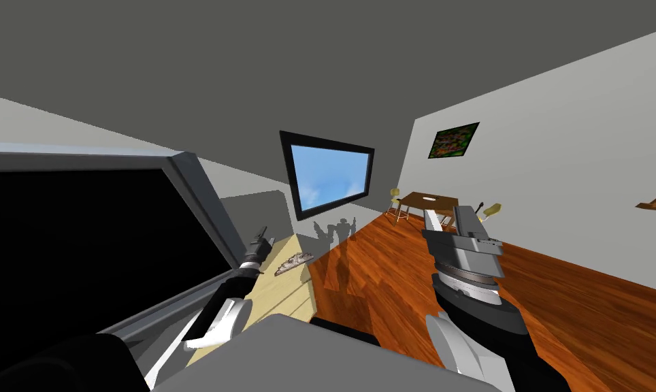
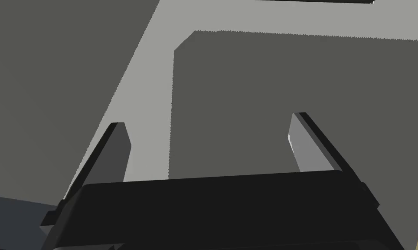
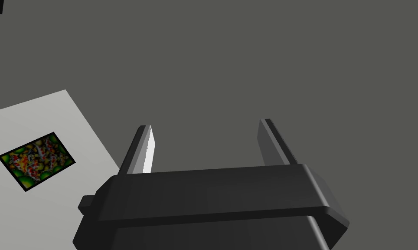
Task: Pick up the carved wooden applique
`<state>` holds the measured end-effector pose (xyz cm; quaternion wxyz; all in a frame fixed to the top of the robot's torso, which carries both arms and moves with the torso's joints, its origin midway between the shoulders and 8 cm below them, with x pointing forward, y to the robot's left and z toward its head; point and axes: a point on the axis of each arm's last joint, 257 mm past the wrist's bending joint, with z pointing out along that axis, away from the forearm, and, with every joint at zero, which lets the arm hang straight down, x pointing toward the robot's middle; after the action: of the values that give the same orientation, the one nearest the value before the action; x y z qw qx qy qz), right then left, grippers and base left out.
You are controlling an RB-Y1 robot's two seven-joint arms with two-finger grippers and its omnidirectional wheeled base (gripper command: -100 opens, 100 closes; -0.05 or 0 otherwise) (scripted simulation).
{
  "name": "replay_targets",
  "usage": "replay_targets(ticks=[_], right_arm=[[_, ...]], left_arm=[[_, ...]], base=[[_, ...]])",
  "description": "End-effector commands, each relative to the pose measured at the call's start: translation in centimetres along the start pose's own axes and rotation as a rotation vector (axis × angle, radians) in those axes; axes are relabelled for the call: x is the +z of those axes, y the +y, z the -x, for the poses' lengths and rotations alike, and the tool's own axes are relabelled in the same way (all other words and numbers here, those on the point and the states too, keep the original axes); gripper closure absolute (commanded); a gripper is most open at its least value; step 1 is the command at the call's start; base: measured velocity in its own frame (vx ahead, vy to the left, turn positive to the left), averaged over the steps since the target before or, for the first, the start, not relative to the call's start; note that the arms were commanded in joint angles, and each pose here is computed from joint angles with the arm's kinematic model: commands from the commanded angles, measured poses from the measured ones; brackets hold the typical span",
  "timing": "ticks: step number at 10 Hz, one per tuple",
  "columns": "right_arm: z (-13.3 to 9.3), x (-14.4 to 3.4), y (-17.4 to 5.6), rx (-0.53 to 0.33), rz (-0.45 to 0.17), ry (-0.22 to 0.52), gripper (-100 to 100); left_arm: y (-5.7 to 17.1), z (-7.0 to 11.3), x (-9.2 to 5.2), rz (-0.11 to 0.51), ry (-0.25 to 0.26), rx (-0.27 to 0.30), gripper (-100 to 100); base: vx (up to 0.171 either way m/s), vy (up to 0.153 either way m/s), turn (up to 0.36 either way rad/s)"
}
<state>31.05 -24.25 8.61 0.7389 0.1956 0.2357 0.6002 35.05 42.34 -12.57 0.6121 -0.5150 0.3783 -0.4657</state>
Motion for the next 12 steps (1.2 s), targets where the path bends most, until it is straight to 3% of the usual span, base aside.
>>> replay_targets(ticks=[1, 2, 3, 4, 5, 6, 7, 8, 9, 10, 11, 12], right_arm=[[0.0, 0.0, 0.0, 0.0, 0.0, 0.0, 0], [0.0, 0.0, 0.0, 0.0, 0.0, 0.0, 0], [0.0, 0.0, 0.0, 0.0, 0.0, 0.0, 0], [0.0, 0.0, 0.0, 0.0, 0.0, 0.0, 0], [0.0, 0.0, 0.0, 0.0, 0.0, 0.0, 0], [0.0, 0.0, 0.0, 0.0, 0.0, 0.0, 0], [0.0, 0.0, 0.0, 0.0, 0.0, 0.0, 0], [0.0, 0.0, 0.0, 0.0, 0.0, 0.0, 0], [0.0, 0.0, 0.0, 0.0, 0.0, 0.0, 0], [0.0, 0.0, 0.0, 0.0, 0.0, 0.0, 0], [0.0, 0.0, 0.0, 0.0, 0.0, 0.0, 0], [0.0, 0.0, 0.0, 0.0, 0.0, 0.0, 0]], left_arm=[[3.4, 3.2, -1.0, 0.107, -0.042, 0.023, -100], [4.2, 3.4, -1.1, 0.131, -0.047, 0.023, -100], [6.3, 5.5, -2.1, 0.203, -0.076, 0.037, -100], [6.6, 5.7, -2.2, 0.212, -0.079, 0.037, -100], [9.1, 8.0, -3.5, 0.296, -0.112, 0.05, -100], [9.1, 8.0, -3.5, 0.296, -0.112, 0.05, -100], [11.0, 10.5, -4.9, 0.365, -0.147, 0.062, -100], [11.4, 10.5, -5.0, 0.38, -0.148, 0.062, -100], [13.1, 12.9, -6.6, 0.445, -0.183, 0.073, -100], [13.7, 12.9, -6.9, 0.469, -0.185, 0.071, -100], [15.4, 15.3, -8.8, 0.536, -0.221, 0.079, -100], [15.8, 15.4, -9.1, 0.557, -0.223, 0.077, -100]], base=[[0.265, -0.161, -0.009], [0.185, -0.131, 0.0], [0.156, -0.132, 0.014], [0.11, -0.088, -0.002], [0.134, -0.069, -0.047], [0.127, -0.046, -0.001], [0.174, -0.075, -0.02], [0.146, -0.059, 0.007], [0.158, -0.061, -0.021], [0.129, -0.043, -0.001], [0.16, -0.015, -0.016], [0.126, -0.028, -0.011]])
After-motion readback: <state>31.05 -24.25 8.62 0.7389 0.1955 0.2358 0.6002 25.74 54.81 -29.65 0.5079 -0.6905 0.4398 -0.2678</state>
